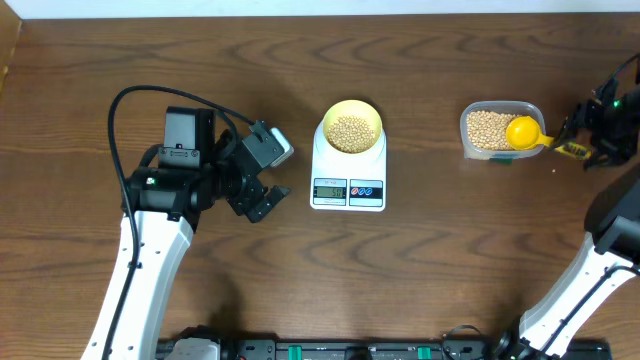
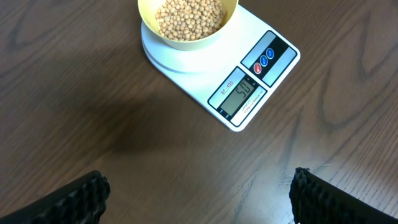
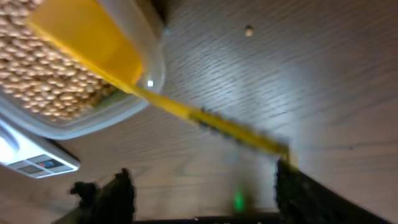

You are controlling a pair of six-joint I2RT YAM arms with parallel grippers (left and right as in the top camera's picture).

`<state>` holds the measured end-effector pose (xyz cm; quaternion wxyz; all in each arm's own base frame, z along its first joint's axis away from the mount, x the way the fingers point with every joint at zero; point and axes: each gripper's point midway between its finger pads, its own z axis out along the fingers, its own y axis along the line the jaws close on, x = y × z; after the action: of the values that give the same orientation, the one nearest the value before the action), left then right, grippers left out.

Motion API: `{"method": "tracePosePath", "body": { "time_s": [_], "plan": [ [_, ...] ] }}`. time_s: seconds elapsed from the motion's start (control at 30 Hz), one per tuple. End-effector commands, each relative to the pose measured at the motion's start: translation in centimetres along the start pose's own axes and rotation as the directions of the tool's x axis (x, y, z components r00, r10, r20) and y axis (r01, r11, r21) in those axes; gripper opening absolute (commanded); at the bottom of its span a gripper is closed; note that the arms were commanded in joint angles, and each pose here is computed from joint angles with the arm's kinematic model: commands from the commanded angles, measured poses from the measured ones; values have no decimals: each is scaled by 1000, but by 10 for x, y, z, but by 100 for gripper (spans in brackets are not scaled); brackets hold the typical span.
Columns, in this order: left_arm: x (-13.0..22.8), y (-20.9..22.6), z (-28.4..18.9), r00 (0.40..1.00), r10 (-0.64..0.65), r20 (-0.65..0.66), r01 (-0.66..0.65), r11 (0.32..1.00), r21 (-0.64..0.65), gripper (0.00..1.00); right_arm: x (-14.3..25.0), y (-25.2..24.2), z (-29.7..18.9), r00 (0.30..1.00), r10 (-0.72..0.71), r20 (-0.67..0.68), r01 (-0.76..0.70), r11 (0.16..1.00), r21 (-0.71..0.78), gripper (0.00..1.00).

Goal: Scoop item into bowl and weigh 50g on scale

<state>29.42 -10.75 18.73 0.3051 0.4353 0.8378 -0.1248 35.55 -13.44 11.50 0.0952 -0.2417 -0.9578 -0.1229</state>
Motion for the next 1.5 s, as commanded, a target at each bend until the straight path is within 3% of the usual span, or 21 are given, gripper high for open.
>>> {"method": "tracePosePath", "body": {
  "time_s": [0.0,0.3,0.7,1.0,1.2,1.47],
  "plan": [
    [1,0,0,1000,9,-2,-9,1000,2,95,-1,-16,-2,1000,0,7,0,997,83,90],
    [1,0,0,1000,9,-2,-9,1000,2,95,-29,-16,-52,977,-20,213,-10,990,138,95],
    [1,0,0,1000,9,-2,-9,1000,2,95,-42,13,-120,896,-65,440,43,997,60,85],
    [1,0,0,1000,9,-2,-9,1000,2,95,-25,39,-146,869,-2,495,41,997,-67,81],
    [1,0,0,1000,9,-2,-9,1000,2,95,-1,52,-175,829,67,555,0,993,-120,88],
    [1,0,0,1000,9,-2,-9,1000,2,95,31,86,-200,790,80,607,25,986,-163,89]
  ]
}}
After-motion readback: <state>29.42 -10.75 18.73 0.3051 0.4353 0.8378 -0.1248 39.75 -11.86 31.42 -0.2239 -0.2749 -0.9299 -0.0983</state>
